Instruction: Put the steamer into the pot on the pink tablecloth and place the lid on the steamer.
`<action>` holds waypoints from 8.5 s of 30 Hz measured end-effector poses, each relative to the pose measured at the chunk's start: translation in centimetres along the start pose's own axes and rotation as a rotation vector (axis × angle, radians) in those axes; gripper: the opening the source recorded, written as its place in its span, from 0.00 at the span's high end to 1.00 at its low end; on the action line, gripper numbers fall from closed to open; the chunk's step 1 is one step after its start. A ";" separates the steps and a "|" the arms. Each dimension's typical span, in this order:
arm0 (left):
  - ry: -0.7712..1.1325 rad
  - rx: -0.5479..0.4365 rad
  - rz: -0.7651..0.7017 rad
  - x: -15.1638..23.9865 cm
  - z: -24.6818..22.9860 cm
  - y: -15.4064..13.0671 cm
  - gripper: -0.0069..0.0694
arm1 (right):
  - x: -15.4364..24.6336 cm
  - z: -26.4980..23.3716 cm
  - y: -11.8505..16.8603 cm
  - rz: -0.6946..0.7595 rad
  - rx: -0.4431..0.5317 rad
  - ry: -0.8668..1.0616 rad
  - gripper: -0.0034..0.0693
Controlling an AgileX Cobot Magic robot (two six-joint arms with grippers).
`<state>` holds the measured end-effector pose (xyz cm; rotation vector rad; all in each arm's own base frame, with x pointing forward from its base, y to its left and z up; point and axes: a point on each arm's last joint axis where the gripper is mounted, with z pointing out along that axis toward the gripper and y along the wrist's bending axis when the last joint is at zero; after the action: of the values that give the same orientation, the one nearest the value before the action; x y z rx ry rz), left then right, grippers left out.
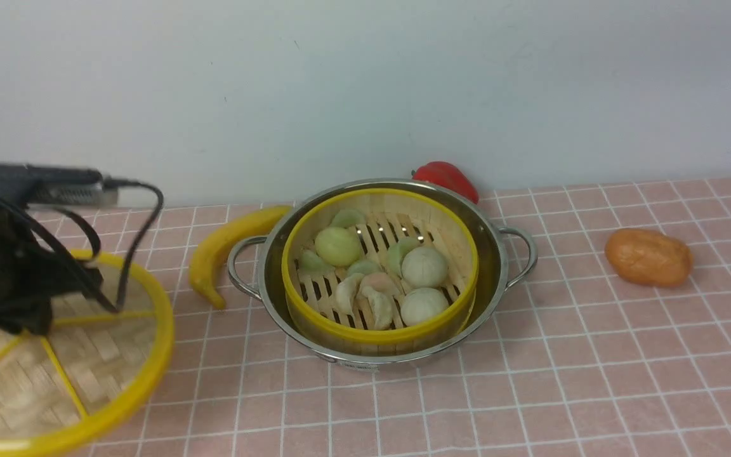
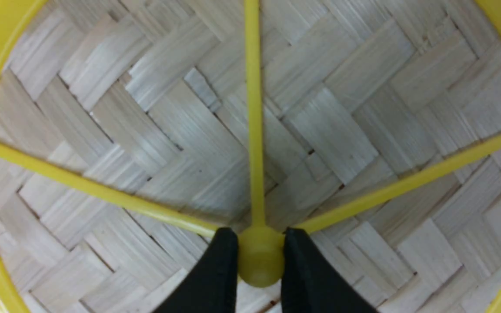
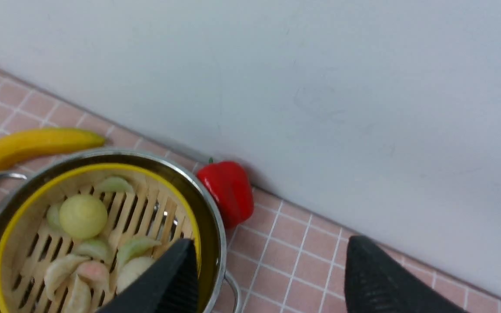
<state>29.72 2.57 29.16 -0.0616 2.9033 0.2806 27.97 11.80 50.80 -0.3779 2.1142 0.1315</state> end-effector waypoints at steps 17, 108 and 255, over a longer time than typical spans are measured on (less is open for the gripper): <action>-0.243 0.154 0.543 -8.2 -4.1 -21.8 0.76 | 18.3 -9.7 -2.0 0.143 0.073 0.149 0.33; -0.203 0.158 0.644 -9.3 0.7 -27.0 0.76 | 28.2 -13.3 -2.1 0.357 0.011 0.079 0.55; -1.323 0.051 -0.125 25.2 2.8 -2.0 0.81 | 27.4 -13.4 -2.1 0.327 0.039 -0.148 0.55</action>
<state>5.96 0.65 20.40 -0.0275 1.5820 0.1299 4.10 0.70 35.22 0.0042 2.0140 0.2986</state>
